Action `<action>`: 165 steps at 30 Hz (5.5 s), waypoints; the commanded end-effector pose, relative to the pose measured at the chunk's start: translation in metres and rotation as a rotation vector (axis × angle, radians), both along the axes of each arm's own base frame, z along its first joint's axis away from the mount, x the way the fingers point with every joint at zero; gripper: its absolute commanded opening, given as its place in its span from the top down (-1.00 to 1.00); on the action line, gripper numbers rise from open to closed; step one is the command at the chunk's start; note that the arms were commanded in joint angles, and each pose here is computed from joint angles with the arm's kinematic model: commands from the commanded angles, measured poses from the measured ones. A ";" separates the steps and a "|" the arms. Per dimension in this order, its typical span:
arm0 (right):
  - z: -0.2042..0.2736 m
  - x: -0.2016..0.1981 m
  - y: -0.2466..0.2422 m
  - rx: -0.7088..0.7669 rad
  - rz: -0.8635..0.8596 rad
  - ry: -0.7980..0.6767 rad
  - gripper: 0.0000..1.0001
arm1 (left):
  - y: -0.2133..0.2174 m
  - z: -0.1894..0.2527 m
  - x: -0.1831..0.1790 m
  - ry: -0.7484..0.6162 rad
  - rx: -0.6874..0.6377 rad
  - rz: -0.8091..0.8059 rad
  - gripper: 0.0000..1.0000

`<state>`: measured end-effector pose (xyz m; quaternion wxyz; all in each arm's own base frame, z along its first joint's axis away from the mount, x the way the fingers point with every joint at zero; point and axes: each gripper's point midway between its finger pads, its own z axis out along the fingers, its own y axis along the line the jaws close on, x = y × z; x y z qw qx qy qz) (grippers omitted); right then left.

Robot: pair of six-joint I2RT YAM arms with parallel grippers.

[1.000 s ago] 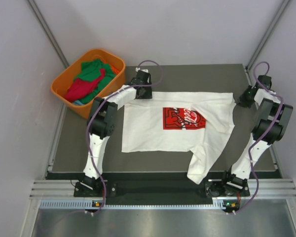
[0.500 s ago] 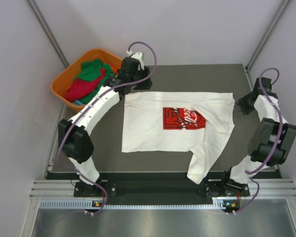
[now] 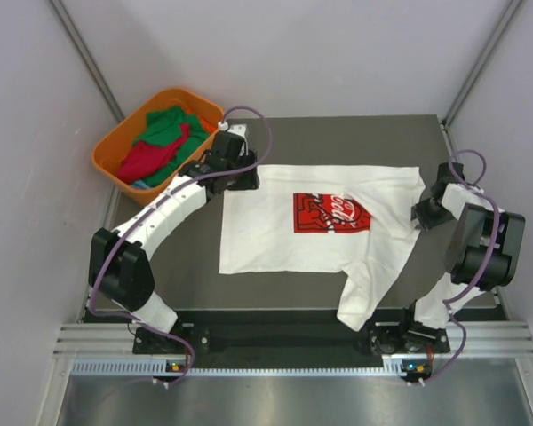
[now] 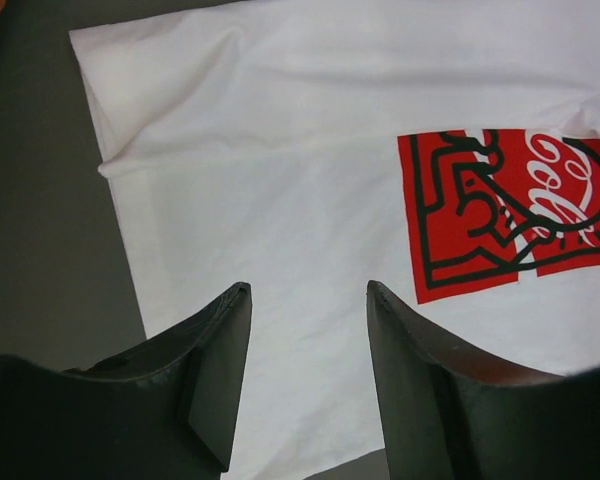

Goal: Fold and stack the t-shirts
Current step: Fold the tshirt

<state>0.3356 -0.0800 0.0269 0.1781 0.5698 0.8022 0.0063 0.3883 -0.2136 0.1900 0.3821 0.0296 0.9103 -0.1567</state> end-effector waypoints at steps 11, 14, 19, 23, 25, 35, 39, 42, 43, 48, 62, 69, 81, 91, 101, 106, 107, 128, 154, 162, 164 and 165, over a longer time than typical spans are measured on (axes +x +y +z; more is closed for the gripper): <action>-0.023 0.066 -0.039 -0.137 0.052 0.014 0.43 | 0.031 -0.050 -0.016 0.048 0.165 0.152 -0.09; -0.028 0.089 -0.035 -0.121 0.108 0.001 0.43 | 0.033 -0.060 -0.011 0.060 0.200 0.164 -0.09; -0.021 0.110 -0.050 -0.177 0.142 0.022 0.42 | 0.035 -0.076 0.002 0.074 0.252 0.193 -0.10; -0.020 0.124 -0.066 -0.216 0.145 0.065 0.43 | 0.030 -0.088 0.010 0.105 0.240 0.207 -0.09; -0.021 0.125 -0.073 -0.226 0.145 0.080 0.43 | 0.022 -0.089 0.011 0.118 0.209 0.194 -0.09; 0.070 0.151 -0.079 -0.294 0.266 -0.051 0.35 | 0.008 -0.061 0.011 0.082 0.147 0.098 -0.08; 0.100 0.140 -0.064 -0.266 0.288 -0.106 0.31 | 0.011 -0.040 0.017 0.067 0.096 0.072 -0.07; 0.115 0.134 -0.046 -0.238 0.325 -0.141 0.29 | 0.023 -0.019 0.029 0.036 0.080 0.085 -0.07; 0.111 0.131 -0.037 -0.225 0.351 -0.136 0.27 | 0.027 -0.017 0.032 0.029 0.084 0.096 -0.07; 0.102 0.124 -0.005 -0.166 0.387 -0.135 0.26 | 0.049 -0.037 0.040 0.069 0.082 0.159 -0.04; 0.043 0.095 -0.025 -0.144 0.232 0.014 0.31 | 0.062 -0.083 0.053 0.075 0.248 0.093 -0.13; 0.043 0.071 -0.043 -0.226 0.218 0.059 0.28 | 0.055 -0.101 0.052 0.073 0.279 -0.035 -0.15; 0.039 0.069 -0.032 -0.182 0.265 0.015 0.18 | 0.054 -0.125 0.069 0.059 0.375 -0.132 -0.12; 0.023 0.074 -0.034 -0.173 0.255 0.027 0.77 | 0.051 -0.135 0.070 0.044 0.489 -0.154 0.07; 0.062 0.071 -0.057 -0.273 0.221 -0.010 1.00 | 0.063 -0.112 0.082 -0.014 0.578 -0.076 0.88; 0.075 0.065 -0.068 -0.285 0.201 -0.013 1.00 | 0.065 -0.106 0.079 -0.028 0.643 -0.073 0.55; 0.077 0.065 -0.069 -0.285 0.199 -0.014 1.00 | 0.066 -0.109 0.075 -0.011 0.645 -0.077 0.36; 0.043 0.056 -0.032 -0.077 0.205 -0.165 0.08 | 0.035 -0.097 0.054 0.032 0.418 -0.155 0.03; 0.016 0.062 -0.013 0.096 0.065 -0.195 0.07 | 0.053 -0.134 0.057 0.071 0.556 -0.179 0.01; 0.048 0.069 -0.034 0.014 0.060 -0.246 1.00 | 0.066 -0.128 0.064 0.035 0.629 -0.128 0.11; 0.062 0.074 -0.037 -0.001 0.070 -0.276 1.00 | 0.071 -0.126 0.067 0.030 0.660 -0.109 0.26; 0.065 0.075 -0.039 -0.006 0.080 -0.284 1.00 | 0.073 -0.126 0.067 0.029 0.672 -0.109 0.34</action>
